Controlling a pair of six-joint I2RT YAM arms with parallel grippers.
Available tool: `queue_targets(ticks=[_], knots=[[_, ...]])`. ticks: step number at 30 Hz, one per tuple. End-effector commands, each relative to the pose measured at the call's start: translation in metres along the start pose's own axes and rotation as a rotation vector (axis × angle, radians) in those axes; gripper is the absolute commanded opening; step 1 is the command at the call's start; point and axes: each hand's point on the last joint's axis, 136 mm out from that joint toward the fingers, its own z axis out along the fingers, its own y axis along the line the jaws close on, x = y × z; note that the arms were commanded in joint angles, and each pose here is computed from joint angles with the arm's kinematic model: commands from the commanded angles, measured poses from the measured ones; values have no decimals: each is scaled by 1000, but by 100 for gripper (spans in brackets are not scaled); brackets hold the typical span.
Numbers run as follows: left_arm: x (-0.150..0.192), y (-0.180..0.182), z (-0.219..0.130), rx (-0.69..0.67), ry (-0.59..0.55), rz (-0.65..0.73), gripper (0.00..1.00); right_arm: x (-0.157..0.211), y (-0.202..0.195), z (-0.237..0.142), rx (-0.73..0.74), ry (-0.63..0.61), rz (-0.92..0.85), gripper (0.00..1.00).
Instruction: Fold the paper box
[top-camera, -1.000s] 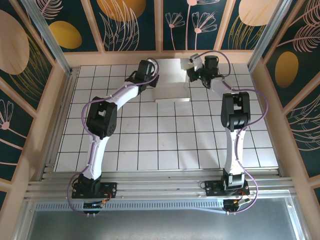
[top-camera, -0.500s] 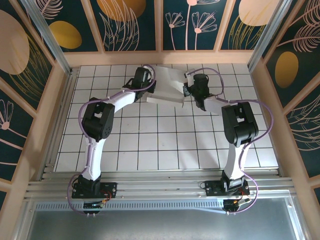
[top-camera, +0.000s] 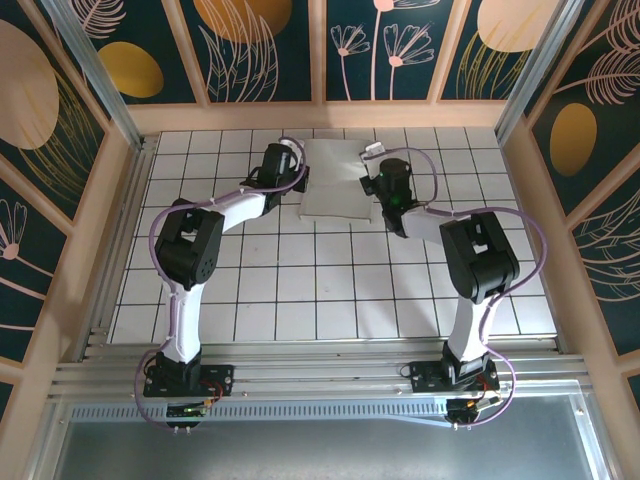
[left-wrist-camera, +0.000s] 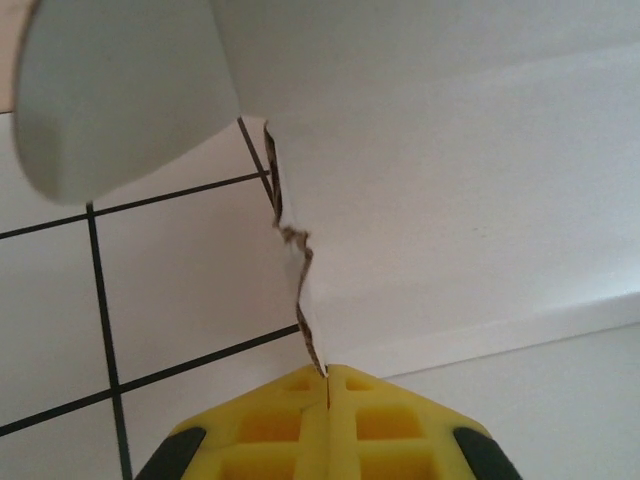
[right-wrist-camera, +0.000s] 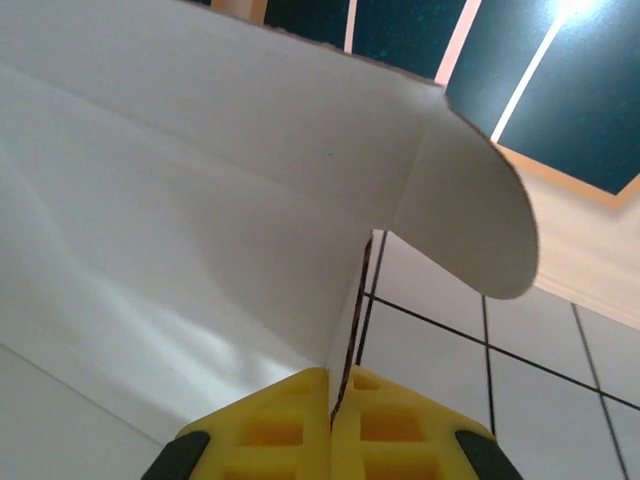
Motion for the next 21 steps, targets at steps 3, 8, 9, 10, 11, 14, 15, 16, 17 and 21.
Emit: queue_targets(ticks=[3, 8, 9, 10, 11, 14, 15, 16, 17, 21], knots=[[-9, -25, -1, 124, -71, -30, 0, 0, 9, 3, 104, -45, -124, 0], [-1, -22, -7, 111, -68, -35, 0, 11, 16, 2, 81, -22, -116, 0], [-2, -22, -10, 109, -71, -36, 0, 14, 18, 1, 75, -14, -111, 0], [-2, -22, -12, 109, -73, -39, 0, 18, 21, 0, 65, -1, -105, 0], [-2, -22, -14, 111, -74, -43, 0, 20, 24, -1, 53, 5, -95, 0], [2, -24, -17, 126, -70, -61, 0, 27, 31, -2, 26, 37, -49, 0], [4, -24, -18, 130, -67, -70, 0, 30, 33, -2, 21, 51, -44, 0], [6, -25, -19, 134, -62, -80, 0, 31, 33, -3, 35, 60, -38, 0], [8, -26, -19, 137, -58, -85, 0, 31, 32, -3, 49, 62, -34, 0], [13, -27, -24, 147, -50, -106, 0, 36, 26, 0, 93, 105, 14, 0]])
